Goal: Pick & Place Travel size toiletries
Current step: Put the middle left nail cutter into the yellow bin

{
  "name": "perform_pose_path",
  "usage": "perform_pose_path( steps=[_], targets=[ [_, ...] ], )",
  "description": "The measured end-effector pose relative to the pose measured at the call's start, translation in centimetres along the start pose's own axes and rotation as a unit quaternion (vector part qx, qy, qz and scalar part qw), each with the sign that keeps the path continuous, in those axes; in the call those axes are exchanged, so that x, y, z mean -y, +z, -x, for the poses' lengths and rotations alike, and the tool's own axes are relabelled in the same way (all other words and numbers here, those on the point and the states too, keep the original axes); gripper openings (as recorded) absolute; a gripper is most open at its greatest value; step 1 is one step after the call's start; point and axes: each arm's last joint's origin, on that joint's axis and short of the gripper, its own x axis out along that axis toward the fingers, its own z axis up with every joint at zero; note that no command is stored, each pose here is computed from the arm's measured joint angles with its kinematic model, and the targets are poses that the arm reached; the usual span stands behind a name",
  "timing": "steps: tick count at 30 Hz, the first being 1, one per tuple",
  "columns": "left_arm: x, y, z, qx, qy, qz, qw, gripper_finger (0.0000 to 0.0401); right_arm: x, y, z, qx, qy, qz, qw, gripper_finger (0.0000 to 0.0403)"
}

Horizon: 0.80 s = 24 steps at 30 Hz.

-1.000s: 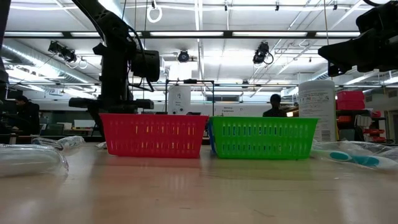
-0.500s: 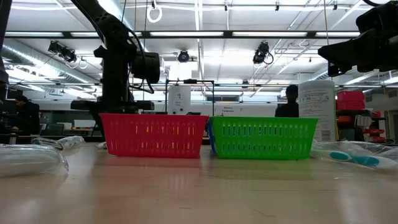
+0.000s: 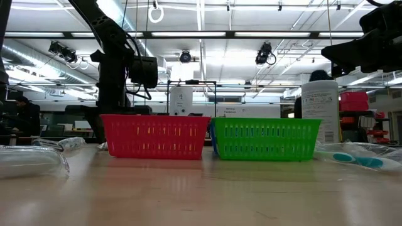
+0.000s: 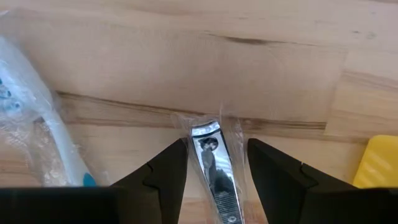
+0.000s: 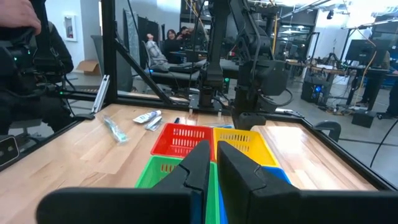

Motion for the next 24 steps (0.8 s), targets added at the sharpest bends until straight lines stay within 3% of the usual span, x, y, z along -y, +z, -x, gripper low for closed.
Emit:
perform_pose_path(
  steps=[24],
  targets=[
    [-0.02,0.02,0.16,-0.008,-0.005,-0.001,1.0,0.0178,0.0,0.0,0.0,0.0,0.0,0.0,1.0,0.0041]
  ],
)
